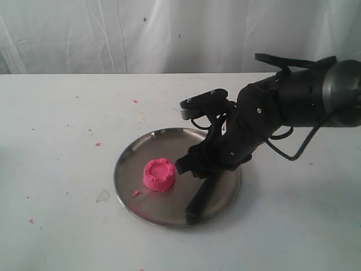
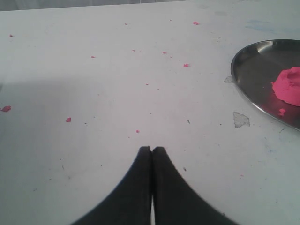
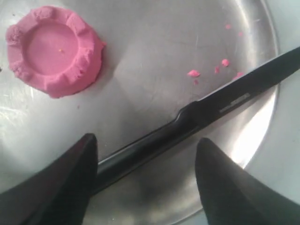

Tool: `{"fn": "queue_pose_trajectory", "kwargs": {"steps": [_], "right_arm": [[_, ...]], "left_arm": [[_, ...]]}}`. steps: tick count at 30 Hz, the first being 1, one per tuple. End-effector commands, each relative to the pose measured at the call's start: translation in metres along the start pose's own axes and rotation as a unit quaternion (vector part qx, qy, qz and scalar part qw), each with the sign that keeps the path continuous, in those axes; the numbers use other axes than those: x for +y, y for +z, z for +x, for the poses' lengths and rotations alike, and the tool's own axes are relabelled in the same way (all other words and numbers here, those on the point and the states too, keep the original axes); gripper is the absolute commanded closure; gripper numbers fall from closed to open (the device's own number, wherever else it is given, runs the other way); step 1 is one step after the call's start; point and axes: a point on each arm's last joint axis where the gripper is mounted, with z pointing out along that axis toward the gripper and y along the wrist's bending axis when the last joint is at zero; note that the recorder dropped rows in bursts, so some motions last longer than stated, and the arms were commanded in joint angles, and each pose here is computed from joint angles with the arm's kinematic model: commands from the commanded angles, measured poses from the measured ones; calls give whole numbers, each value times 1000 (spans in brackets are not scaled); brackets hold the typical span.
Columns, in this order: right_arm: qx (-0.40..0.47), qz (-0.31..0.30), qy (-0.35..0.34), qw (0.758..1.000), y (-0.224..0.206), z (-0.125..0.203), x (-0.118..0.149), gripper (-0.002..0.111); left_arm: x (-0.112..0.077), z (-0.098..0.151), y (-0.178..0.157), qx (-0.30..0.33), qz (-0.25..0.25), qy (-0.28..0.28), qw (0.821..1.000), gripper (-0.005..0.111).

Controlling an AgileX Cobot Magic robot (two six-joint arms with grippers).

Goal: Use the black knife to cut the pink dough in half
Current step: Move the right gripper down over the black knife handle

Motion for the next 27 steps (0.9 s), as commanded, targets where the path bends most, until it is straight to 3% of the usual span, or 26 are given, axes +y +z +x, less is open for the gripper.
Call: {"fn": "queue_pose_trajectory", "kwargs": {"steps": [1, 8, 16, 17, 20, 22, 27], "right_arm": [[45, 2, 45, 998, 23, 5, 0, 51], [61, 6, 94, 994, 41, -1, 1, 54], [68, 7, 100, 993, 56, 1, 0, 56], [67, 7, 102, 993, 56, 0, 0, 59], [62, 9, 108, 992, 56, 0, 0, 86], [57, 8, 108, 992, 56, -1, 0, 97], [40, 19, 78, 996, 43, -7, -2, 107]], "left_arm": [[0, 1, 0, -1, 3, 0, 1000, 107], [0, 1, 0, -1, 3, 0, 1000, 107], [0, 1, 0, -1, 3, 0, 1000, 107], [0, 1, 0, -1, 3, 0, 1000, 107], [0, 1, 0, -1, 3, 0, 1000, 107], [0, 1, 0, -1, 3, 0, 1000, 107], [0, 1, 0, -1, 3, 0, 1000, 107]]}}
